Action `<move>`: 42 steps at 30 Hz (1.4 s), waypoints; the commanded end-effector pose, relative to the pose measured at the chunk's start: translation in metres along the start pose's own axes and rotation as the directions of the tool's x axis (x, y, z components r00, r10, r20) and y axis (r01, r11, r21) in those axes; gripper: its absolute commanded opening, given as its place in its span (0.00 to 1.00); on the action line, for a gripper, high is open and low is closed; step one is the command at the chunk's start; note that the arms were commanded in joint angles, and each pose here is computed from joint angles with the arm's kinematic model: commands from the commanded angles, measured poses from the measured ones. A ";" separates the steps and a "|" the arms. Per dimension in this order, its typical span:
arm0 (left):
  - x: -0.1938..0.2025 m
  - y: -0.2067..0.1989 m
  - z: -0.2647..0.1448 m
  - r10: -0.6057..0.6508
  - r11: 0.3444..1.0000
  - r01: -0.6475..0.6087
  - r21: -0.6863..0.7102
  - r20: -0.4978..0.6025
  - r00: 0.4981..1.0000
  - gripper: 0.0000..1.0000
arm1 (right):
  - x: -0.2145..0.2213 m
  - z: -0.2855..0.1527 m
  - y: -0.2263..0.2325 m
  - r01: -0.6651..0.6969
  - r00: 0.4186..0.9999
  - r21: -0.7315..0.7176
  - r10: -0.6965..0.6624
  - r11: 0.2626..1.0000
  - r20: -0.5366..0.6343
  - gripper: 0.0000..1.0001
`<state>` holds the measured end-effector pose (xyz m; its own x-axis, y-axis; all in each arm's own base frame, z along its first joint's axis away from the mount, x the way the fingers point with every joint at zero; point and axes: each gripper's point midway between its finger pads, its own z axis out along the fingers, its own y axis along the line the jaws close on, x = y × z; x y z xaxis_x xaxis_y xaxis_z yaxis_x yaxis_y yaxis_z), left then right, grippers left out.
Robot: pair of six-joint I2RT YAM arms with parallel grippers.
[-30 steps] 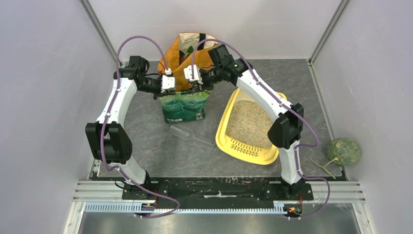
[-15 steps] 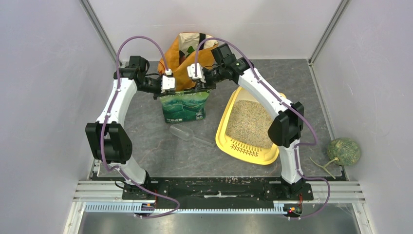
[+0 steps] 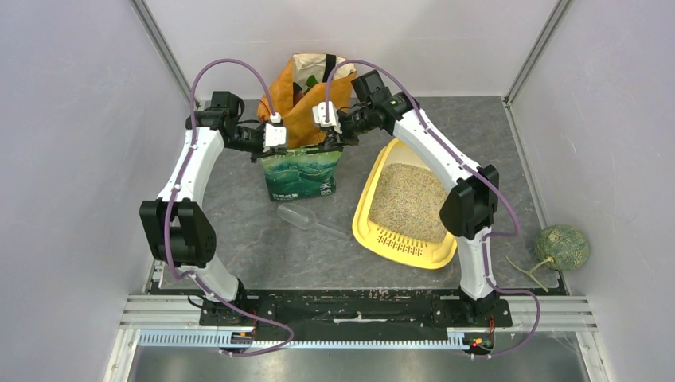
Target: Fill the litter box with clean litter
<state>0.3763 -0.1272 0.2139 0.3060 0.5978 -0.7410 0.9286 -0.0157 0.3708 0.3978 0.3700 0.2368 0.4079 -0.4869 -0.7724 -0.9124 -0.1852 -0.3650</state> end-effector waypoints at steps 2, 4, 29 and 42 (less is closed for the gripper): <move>-0.015 0.007 -0.006 0.061 0.998 -0.061 -0.014 0.024 0.998 0.02 | 0.015 0.002 0.003 -0.010 1.000 -0.021 0.010 1.000 -0.005 0.00; -0.015 0.006 -0.006 0.058 0.998 -0.058 -0.012 0.023 0.998 0.02 | 0.018 0.003 0.003 -0.014 1.000 -0.023 0.014 1.000 -0.005 0.00; -0.011 0.005 -0.005 0.058 0.998 -0.058 -0.008 0.005 0.998 0.02 | 0.004 0.003 -0.004 -0.046 0.998 0.004 0.046 0.999 0.049 0.63; -0.012 0.011 -0.011 0.017 0.999 -0.018 -0.041 -0.024 1.000 0.17 | -0.040 -0.023 -0.023 -0.148 0.981 0.103 0.133 0.984 0.142 0.97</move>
<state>0.3769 -0.1252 0.2126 0.3020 0.6132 -0.7300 0.9288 -0.0166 0.3703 0.4052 0.3733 0.2363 0.2753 -0.4614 -0.8434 -0.9602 -0.0898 -0.2643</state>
